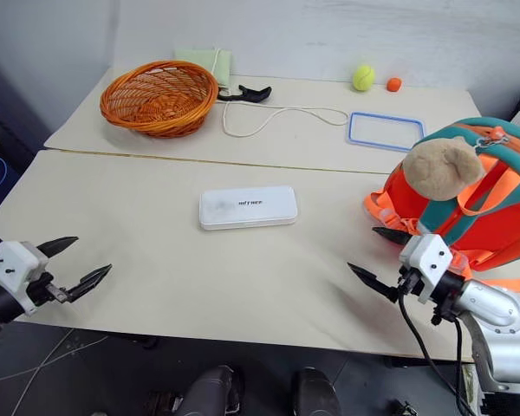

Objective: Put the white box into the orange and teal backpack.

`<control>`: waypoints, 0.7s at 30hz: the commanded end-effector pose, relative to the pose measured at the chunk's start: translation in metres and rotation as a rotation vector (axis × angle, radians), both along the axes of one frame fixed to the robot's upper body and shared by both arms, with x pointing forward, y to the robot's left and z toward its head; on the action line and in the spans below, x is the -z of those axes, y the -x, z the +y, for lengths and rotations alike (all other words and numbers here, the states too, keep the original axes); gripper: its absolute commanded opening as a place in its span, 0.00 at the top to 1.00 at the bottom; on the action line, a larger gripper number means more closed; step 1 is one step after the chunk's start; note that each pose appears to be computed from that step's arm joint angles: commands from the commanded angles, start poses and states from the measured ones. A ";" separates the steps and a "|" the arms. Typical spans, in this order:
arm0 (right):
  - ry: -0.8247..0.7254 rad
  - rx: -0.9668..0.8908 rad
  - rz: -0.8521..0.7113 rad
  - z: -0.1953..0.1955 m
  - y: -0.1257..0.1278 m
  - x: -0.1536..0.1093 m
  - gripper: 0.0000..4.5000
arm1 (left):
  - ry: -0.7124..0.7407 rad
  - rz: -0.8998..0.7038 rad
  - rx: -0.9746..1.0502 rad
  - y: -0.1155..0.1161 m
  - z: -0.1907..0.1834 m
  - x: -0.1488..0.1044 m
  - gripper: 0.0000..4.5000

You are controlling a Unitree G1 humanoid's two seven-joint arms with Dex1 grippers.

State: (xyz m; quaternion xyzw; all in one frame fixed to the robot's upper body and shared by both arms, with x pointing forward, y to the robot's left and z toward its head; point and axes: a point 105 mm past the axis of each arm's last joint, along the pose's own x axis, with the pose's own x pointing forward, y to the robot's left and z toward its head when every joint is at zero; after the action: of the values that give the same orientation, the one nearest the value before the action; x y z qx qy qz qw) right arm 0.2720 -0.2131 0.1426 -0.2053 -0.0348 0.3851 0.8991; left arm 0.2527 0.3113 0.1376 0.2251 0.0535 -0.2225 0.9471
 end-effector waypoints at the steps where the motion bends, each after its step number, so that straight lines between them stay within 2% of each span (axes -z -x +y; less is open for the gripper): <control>1: -0.023 -0.031 -0.044 0.010 0.000 -0.011 0.00 | 0.023 -0.039 0.007 -0.003 -0.004 -0.011 0.00; 6: -0.091 -0.065 0.005 0.030 -0.004 -0.010 0.00 | 0.072 0.018 0.054 -0.003 -0.016 -0.012 0.00; 8: -0.125 -0.050 0.032 0.042 -0.009 -0.011 0.00 | 0.158 0.068 0.082 0.000 -0.024 -0.012 0.00; 9: -0.083 -0.074 0.019 0.054 -0.011 -0.011 0.04 | 0.194 0.040 0.073 -0.003 -0.028 -0.018 0.04; 11: -0.019 -0.061 0.026 0.075 -0.019 -0.005 0.14 | 0.235 -0.013 0.052 -0.010 -0.037 -0.024 0.13; 13: -0.022 -0.037 0.027 0.089 -0.026 -0.003 0.28 | 0.224 -0.037 0.025 -0.016 -0.043 -0.023 0.26; 15: -0.028 0.043 0.005 0.098 -0.043 0.003 0.44 | 0.213 -0.067 -0.067 -0.033 -0.046 -0.017 0.41; 21: 0.007 0.265 -0.016 0.093 -0.084 0.018 0.90 | 0.291 -0.095 -0.157 -0.076 -0.066 -0.013 0.82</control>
State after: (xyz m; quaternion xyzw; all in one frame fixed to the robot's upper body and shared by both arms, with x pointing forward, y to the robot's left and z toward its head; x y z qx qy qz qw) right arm 0.3511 -0.1141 0.1194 -0.2045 -0.0011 0.2870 0.9358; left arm 0.3241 0.2433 0.1443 0.0766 0.0025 -0.1597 0.9842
